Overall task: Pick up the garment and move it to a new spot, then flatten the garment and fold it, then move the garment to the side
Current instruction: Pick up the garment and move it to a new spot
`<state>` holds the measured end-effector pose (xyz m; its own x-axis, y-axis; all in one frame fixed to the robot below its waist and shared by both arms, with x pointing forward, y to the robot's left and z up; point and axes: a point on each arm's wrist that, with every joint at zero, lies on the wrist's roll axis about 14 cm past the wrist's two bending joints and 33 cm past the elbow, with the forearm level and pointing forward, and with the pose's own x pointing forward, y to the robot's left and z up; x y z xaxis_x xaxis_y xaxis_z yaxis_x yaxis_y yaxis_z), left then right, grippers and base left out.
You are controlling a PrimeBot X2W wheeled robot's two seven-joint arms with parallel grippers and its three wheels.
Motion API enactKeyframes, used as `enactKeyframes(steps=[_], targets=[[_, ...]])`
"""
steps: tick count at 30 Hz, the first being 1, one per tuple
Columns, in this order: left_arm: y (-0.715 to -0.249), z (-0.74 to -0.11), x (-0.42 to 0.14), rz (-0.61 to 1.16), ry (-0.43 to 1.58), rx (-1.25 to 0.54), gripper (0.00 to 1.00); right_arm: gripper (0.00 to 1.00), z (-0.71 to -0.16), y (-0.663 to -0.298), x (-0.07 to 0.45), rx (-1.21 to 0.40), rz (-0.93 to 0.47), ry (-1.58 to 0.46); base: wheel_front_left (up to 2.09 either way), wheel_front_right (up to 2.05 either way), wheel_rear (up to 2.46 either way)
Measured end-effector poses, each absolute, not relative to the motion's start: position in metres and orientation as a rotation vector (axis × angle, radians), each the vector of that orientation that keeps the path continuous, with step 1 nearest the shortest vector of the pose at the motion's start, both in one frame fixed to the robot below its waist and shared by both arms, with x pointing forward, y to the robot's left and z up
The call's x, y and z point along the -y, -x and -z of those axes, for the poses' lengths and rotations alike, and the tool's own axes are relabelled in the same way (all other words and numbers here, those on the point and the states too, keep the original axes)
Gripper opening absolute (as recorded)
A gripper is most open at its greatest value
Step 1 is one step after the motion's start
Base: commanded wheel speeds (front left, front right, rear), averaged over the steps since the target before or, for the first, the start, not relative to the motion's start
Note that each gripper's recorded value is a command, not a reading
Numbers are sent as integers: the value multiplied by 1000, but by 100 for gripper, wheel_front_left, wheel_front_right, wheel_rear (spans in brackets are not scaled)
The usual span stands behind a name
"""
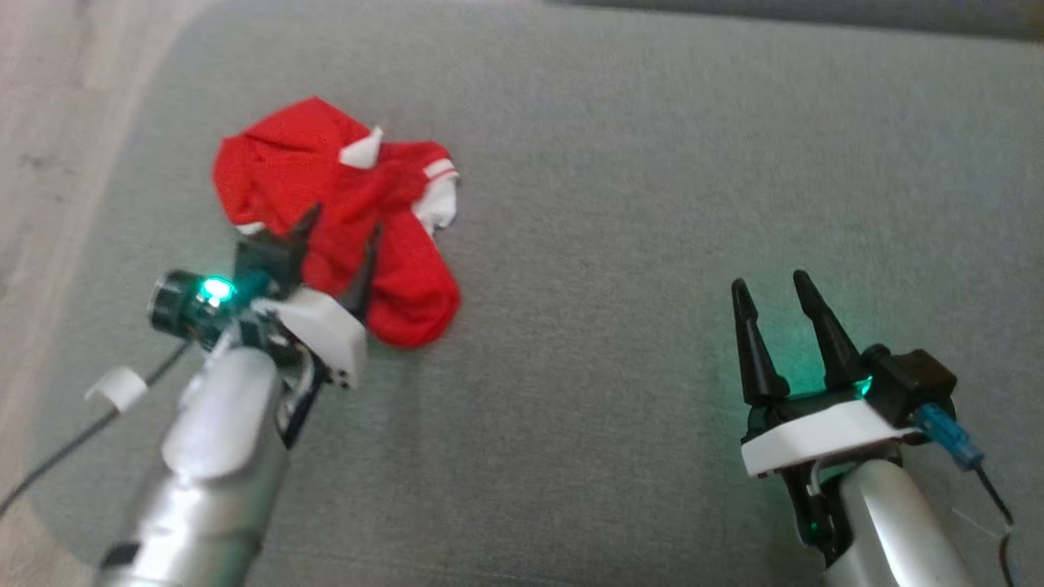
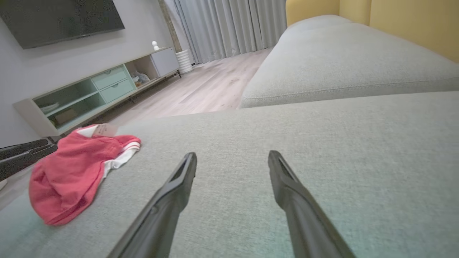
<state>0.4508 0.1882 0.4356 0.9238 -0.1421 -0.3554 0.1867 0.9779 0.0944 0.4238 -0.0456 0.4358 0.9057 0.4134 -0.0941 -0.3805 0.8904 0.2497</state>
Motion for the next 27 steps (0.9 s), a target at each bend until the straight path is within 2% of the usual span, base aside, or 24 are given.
enactKeyframes(steps=[8, 9, 10, 11, 19, 27], targets=[[-478, -385, -198, 186, -226, -526, 100, 100, -409, -428, 74, -207, -330, -233, 0, 0, 0], [-479, -380, -198, 188, -229, -539, 73, 100, -407, -427, 76, -211, -322, -232, 0, 0, 0], [-480, -377, -198, 189, -229, -544, 12, 100, -405, -427, 79, -215, -315, -232, 0, 0, 0], [-481, -375, -197, 191, -227, -542, 0, 100, -404, -427, 80, -217, -310, -231, 0, 0, 0], [-491, -415, -187, 196, -177, -339, 0, 100, -419, -425, 81, -182, -312, -222, 0, 0, 0], [-494, -522, -139, 281, -78, 13, 0, 100, -452, -415, 83, -105, -314, -222, 0, 0, 0]])
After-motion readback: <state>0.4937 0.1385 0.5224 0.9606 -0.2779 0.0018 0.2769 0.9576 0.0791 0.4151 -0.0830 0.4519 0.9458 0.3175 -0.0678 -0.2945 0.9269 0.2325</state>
